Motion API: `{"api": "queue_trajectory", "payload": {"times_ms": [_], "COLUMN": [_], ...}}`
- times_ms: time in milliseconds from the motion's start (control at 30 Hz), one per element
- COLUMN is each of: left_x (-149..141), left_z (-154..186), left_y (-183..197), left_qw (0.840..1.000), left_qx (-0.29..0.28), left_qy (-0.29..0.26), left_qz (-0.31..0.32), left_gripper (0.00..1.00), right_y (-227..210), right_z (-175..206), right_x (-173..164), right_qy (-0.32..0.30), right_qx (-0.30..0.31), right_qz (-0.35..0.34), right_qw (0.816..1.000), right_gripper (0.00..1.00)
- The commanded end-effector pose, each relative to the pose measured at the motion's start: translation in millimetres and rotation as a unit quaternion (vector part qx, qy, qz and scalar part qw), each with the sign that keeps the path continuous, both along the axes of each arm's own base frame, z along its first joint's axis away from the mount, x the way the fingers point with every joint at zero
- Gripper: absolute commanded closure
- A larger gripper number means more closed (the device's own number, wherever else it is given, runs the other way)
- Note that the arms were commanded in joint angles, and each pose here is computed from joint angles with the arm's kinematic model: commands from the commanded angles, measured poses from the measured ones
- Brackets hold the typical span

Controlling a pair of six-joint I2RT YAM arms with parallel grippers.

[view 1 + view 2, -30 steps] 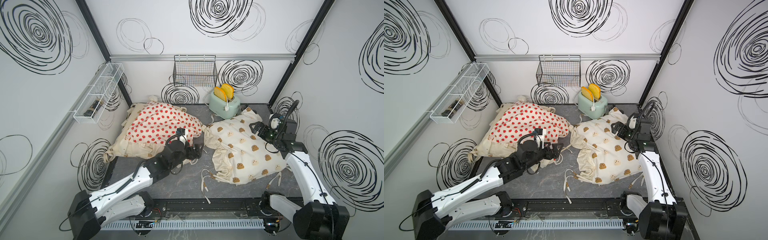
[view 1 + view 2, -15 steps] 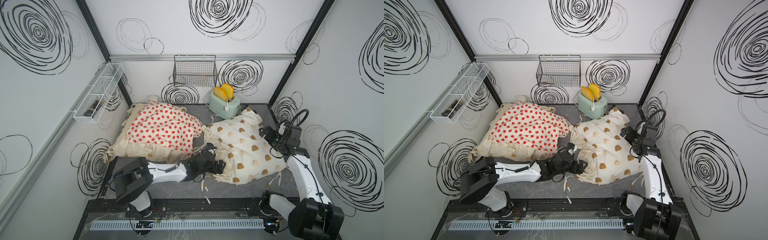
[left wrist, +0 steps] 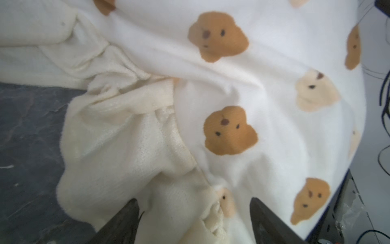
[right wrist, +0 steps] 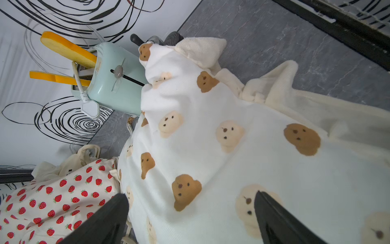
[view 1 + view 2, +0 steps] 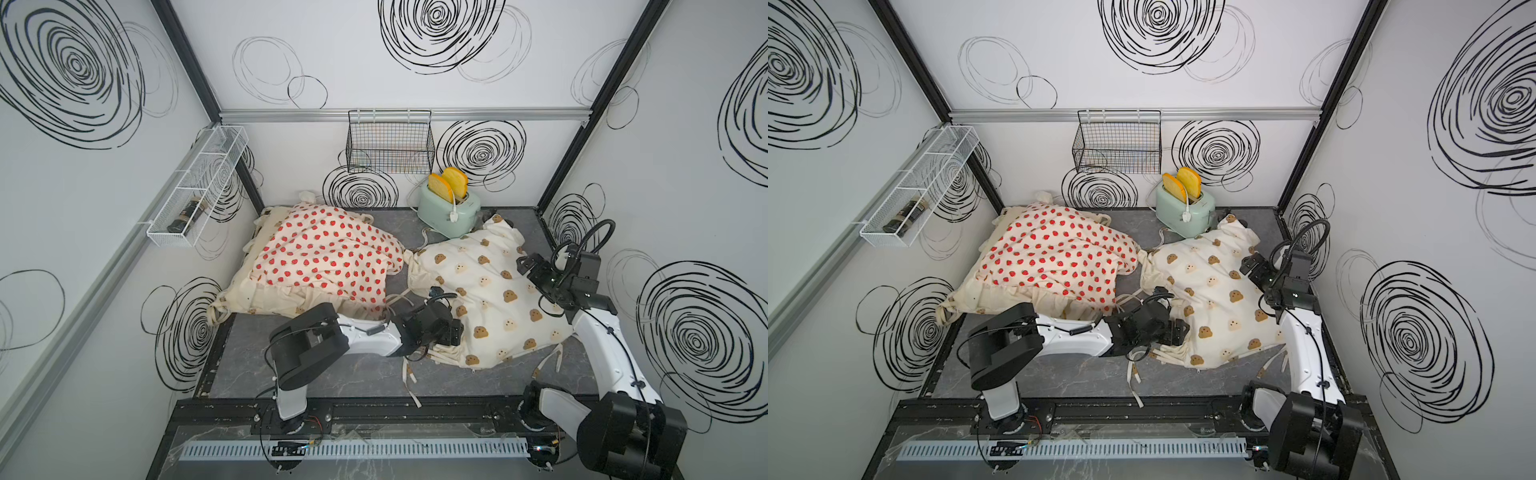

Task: Zip up pillowcases
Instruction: Adjust the pillowcase at the center of the board.

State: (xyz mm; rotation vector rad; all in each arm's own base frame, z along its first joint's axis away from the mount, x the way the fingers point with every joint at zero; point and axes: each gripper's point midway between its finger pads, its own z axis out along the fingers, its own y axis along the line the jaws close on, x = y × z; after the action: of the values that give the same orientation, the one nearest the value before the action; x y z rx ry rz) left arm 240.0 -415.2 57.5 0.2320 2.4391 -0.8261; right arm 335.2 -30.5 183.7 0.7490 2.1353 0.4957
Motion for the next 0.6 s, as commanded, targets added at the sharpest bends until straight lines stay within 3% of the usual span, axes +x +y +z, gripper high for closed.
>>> {"api": "queue_trajectory", "payload": {"times_ms": [0, 167, 333, 567], "left_x": [9, 11, 12, 24], "left_z": [-3, -16, -19, -15], "left_y": [3, -3, -10, -6], "left_qw": [0.999, 0.998, 0.998, 0.998], "left_qx": [0.029, 0.047, 0.048, 0.034], "left_qy": [-0.014, -0.006, -0.006, -0.008], "left_qz": [0.036, 0.036, 0.036, 0.051], "left_gripper": [0.16, 0.22, 0.36, 0.68], "right_y": [1, 3, 6, 13], "right_z": [-3, -3, -6, -18], "right_x": [1, 0, -1, -7], "right_qy": [-0.004, -0.007, -0.006, 0.010], "right_qx": [-0.001, 0.004, 0.007, 0.024], "right_qz": [0.006, 0.011, 0.016, 0.028], "right_qw": [1.000, 1.000, 1.000, 0.999], "right_gripper": [0.03, 0.03, 0.03, 0.03]}}
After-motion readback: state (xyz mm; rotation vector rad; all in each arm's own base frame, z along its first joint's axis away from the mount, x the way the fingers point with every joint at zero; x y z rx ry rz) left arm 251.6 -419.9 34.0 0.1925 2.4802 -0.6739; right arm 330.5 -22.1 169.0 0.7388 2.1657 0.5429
